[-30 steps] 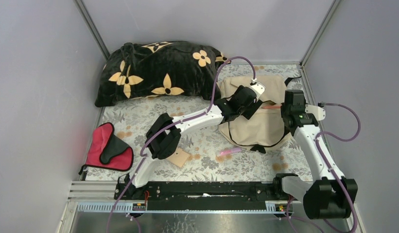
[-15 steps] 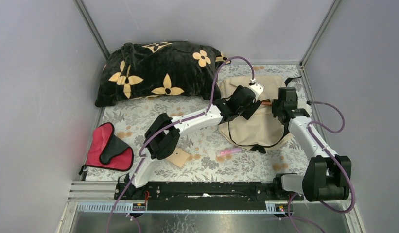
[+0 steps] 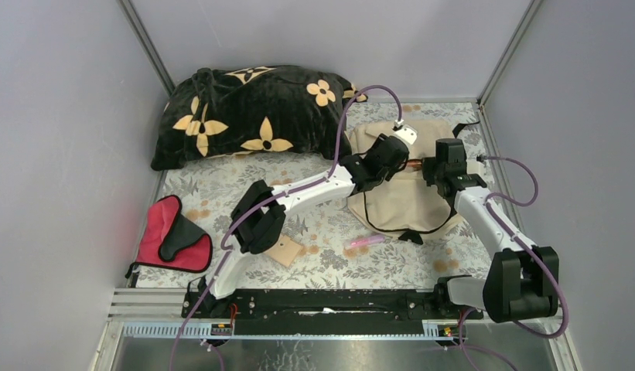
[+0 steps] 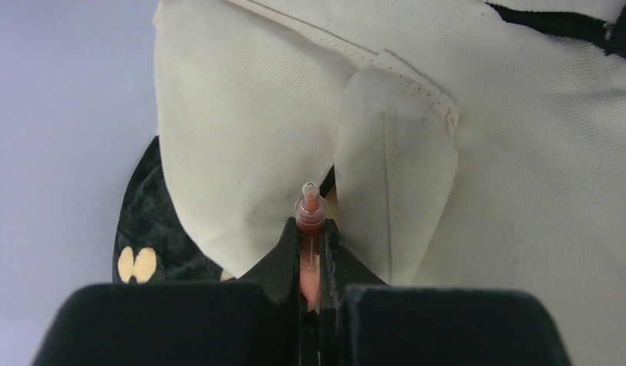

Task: Pack the student bag
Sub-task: Place the stationery in the student bag.

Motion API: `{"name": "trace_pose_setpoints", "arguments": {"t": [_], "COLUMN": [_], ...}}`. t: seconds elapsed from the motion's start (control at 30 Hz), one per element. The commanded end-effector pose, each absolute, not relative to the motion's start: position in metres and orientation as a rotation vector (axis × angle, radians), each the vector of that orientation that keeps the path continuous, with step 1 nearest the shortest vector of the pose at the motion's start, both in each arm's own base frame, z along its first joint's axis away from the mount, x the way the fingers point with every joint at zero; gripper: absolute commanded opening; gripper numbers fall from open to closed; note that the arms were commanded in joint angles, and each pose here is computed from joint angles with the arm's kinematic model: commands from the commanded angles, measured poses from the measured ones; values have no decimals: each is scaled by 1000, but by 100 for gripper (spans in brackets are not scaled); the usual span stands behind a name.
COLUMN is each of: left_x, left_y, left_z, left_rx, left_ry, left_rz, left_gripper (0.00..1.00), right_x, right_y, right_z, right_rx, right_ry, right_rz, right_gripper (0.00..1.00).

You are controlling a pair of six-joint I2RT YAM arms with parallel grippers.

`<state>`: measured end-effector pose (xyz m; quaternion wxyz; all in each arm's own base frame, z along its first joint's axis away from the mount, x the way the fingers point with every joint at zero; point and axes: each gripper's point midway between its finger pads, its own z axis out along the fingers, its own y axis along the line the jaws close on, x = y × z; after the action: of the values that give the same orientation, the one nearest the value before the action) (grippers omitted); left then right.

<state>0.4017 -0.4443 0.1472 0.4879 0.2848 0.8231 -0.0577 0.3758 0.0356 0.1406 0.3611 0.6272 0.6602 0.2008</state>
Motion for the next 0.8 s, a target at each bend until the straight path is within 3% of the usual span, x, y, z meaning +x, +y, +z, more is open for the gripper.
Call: {"name": "trace_pose_setpoints", "arguments": {"t": [0.0,0.27,0.37,0.6,0.77], "left_x": [425,430,427,417,415], "left_y": [-428,-431,-434,-445,-440], "left_z": [160,176,184,187,191], "left_rx": [582,563,574,625,602], "left_ry": [1983,1964,1954,1953,1953], "left_rz": [-64,-106,-144,-239,-249], "left_gripper": [48,18,0,0,12], "right_x": [364,346,345,356,363], "right_y": [26,22,27,43,55], "right_z": [167,163,158,147,142], "right_rx": [1517,1519,1521,1548,1578], "right_ry": [1671,1691,1713,1779,1811], "right_rz": [470,440,456,513,560], "right_gripper": [0,0,0,0,0]}}
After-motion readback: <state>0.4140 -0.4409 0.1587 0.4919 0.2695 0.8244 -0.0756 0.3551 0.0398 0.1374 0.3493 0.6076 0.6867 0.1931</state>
